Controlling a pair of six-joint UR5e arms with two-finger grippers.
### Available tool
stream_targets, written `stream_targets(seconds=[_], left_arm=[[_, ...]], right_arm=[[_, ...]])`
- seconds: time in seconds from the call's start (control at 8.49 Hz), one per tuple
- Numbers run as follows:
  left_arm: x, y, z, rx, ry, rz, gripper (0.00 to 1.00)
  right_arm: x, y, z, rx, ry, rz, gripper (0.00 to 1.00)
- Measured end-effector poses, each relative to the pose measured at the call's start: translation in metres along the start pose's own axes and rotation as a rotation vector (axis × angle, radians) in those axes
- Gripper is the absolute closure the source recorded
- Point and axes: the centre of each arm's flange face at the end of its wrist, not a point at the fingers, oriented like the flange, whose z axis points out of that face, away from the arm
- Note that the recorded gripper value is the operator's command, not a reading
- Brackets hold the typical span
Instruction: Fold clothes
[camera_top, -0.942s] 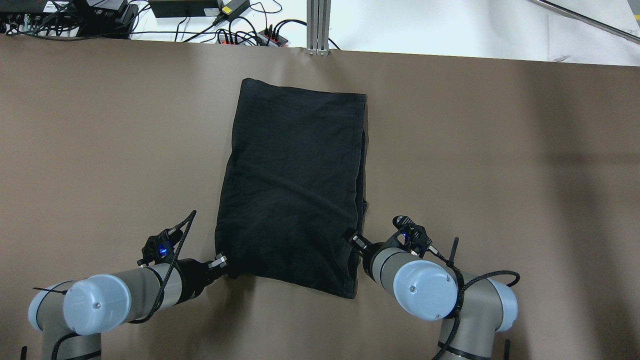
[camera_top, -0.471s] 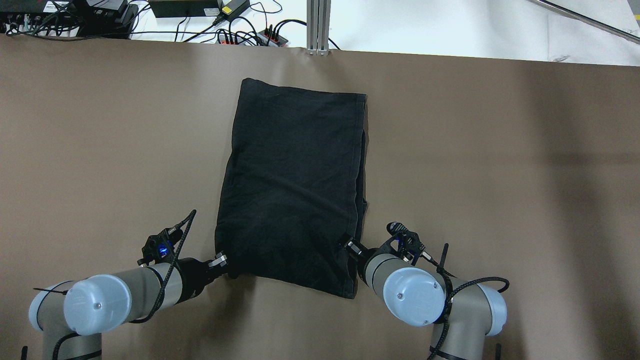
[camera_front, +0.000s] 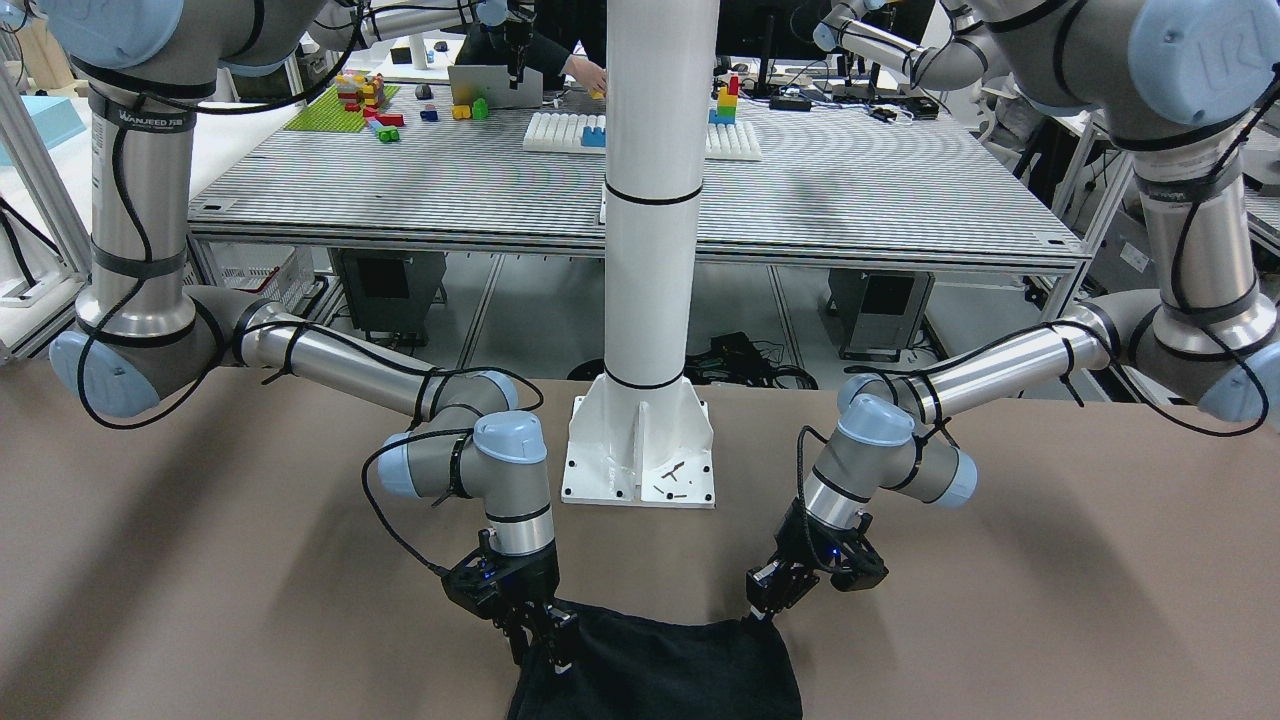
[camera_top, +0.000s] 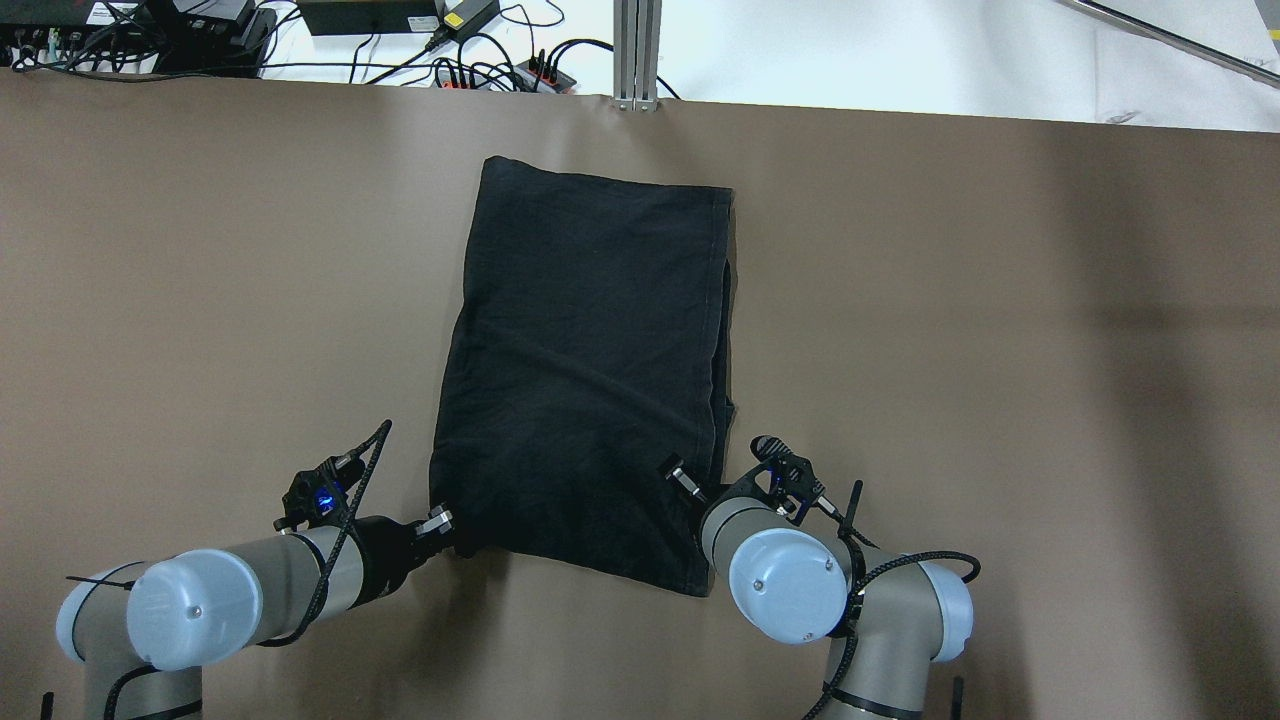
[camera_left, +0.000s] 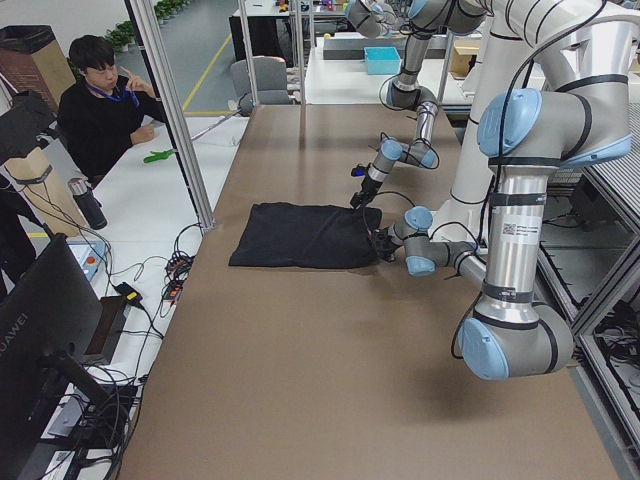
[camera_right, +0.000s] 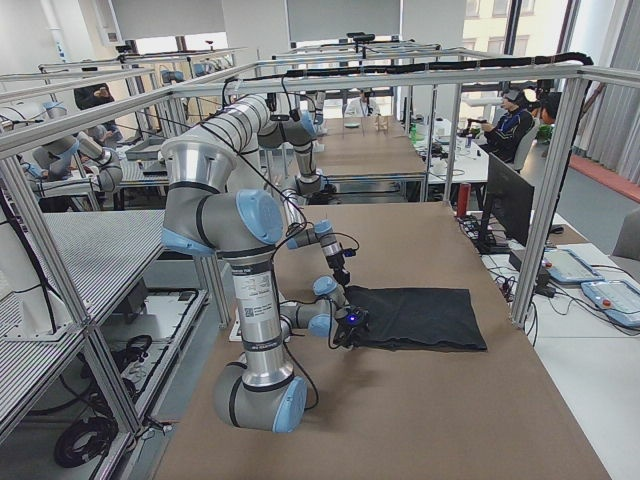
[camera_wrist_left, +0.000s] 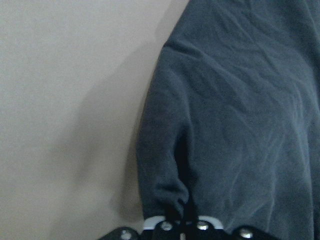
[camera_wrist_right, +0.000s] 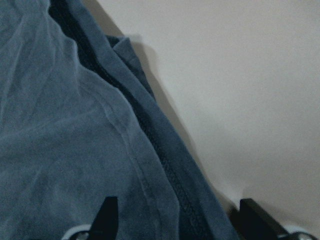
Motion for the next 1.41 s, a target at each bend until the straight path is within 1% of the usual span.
stream_targets(seconds=[0.24, 0.35, 0.47, 0.71, 0.82, 0.94, 1.41], left_arm=[[-0.002, -0.001, 0.0, 0.001, -0.004, 0.001, 1.0], [-0.002, -0.001, 0.0, 0.002, -0.004, 0.001, 1.0], [-0.002, -0.001, 0.0, 0.001, -0.004, 0.002, 1.0], [-0.001, 0.0, 0.0, 0.0, -0.001, 0.002, 1.0], [0.0, 0.0, 0.0, 0.0, -0.001, 0.002, 1.0], [0.0, 0.0, 0.0, -0.001, 0.0, 0.002, 1.0], [0.004, 0.002, -0.003, -0.007, 0.009, 0.006, 1.0]], right_arm=[[-0.008, 0.005, 0.006, 0.013, -0.007, 0.035, 0.32], [-0.013, 0.009, 0.009, 0.014, -0.008, 0.043, 0.37], [-0.016, 0.011, 0.011, 0.015, -0.009, 0.047, 0.46], [-0.019, 0.012, 0.01, 0.011, -0.017, 0.052, 0.74], [-0.021, 0.012, 0.009, 0.007, -0.023, 0.056, 0.92], [-0.022, 0.013, 0.007, 0.004, -0.028, 0.058, 1.0], [-0.02, 0.008, -0.001, -0.003, -0.041, 0.059, 1.0]])
